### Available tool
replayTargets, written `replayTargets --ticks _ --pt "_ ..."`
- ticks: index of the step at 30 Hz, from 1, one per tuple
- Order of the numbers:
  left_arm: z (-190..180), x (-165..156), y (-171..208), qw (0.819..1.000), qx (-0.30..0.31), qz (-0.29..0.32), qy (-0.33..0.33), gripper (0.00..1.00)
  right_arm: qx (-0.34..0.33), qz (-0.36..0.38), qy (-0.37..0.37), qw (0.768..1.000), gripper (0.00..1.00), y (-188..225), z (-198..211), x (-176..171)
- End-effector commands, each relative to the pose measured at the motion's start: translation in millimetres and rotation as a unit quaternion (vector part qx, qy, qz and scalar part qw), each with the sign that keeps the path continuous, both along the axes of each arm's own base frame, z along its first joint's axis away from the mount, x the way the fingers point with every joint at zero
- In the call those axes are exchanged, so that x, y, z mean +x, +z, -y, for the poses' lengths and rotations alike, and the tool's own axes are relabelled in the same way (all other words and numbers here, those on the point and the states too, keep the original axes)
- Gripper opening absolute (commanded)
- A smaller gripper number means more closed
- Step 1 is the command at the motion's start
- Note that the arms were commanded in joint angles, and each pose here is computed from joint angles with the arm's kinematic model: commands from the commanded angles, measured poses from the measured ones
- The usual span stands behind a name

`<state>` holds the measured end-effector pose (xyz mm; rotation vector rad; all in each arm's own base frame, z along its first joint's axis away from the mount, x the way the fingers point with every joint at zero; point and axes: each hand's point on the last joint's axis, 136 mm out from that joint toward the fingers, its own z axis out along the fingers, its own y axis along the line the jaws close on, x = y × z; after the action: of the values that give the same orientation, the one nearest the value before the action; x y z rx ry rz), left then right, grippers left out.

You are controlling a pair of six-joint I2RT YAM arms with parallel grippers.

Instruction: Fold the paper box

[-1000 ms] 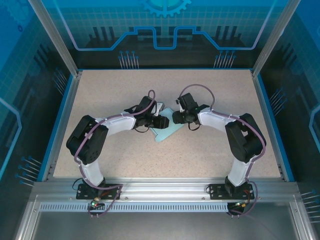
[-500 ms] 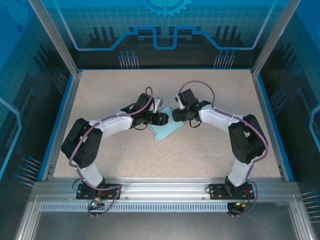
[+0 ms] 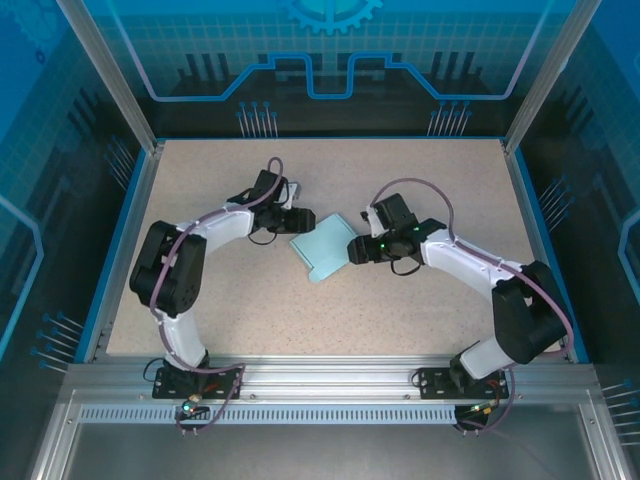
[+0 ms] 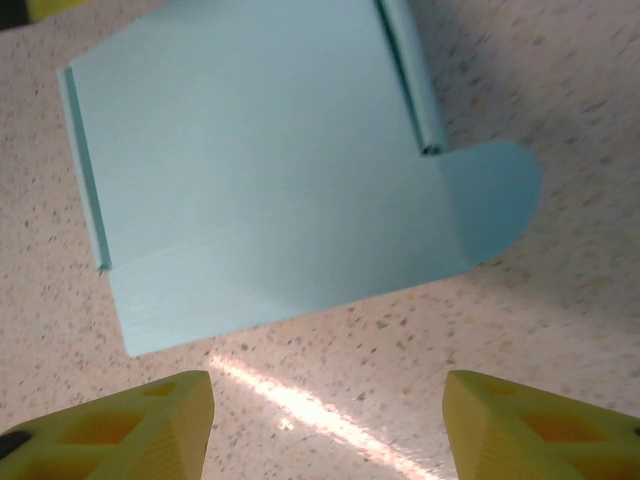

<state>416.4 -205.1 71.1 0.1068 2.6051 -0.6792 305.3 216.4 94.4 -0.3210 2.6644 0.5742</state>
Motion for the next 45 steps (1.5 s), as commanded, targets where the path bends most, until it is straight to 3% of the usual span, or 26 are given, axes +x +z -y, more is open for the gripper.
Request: replayTargets --ticks 1,11,21,25,30,34,38,45 --pt "8 -13 -6 0.999 -0.003 -0.033 -0.040 0.62 0.034 -0.035 0.006 0.999 0.62 -8 -17 -4" --pt "14 -47 -7 0.996 -0.054 -0.058 -0.044 0.56 0.048 -0.066 -0.006 0.997 0.58 -31 -14 16" --pt "45 -91 -5 0.987 -0.109 -0.093 -0.075 0.54 0.121 -0.082 -0.054 0.988 0.60 -39 -5 13" --pt "35 -83 -8 0.991 -0.090 -0.085 -0.055 0.62 0.159 -0.089 -0.063 0.981 0.60 -44 -4 11" --pt "29 -62 -14 0.993 -0.079 -0.078 -0.035 0.57 0.191 -0.091 -0.062 0.975 0.57 -43 -12 15" --pt "35 -60 -22 0.991 -0.088 -0.094 -0.040 0.45 0.215 -0.089 -0.060 0.971 0.51 -42 -19 18" --pt "36 -68 -32 0.989 -0.090 -0.109 -0.042 0.34 0.235 -0.078 -0.059 0.967 0.36 -33 -23 22" --pt "50 -86 -33 0.982 -0.127 -0.124 -0.056 0.29 0.270 -0.055 -0.050 0.960 0.17 -7 -27 22"
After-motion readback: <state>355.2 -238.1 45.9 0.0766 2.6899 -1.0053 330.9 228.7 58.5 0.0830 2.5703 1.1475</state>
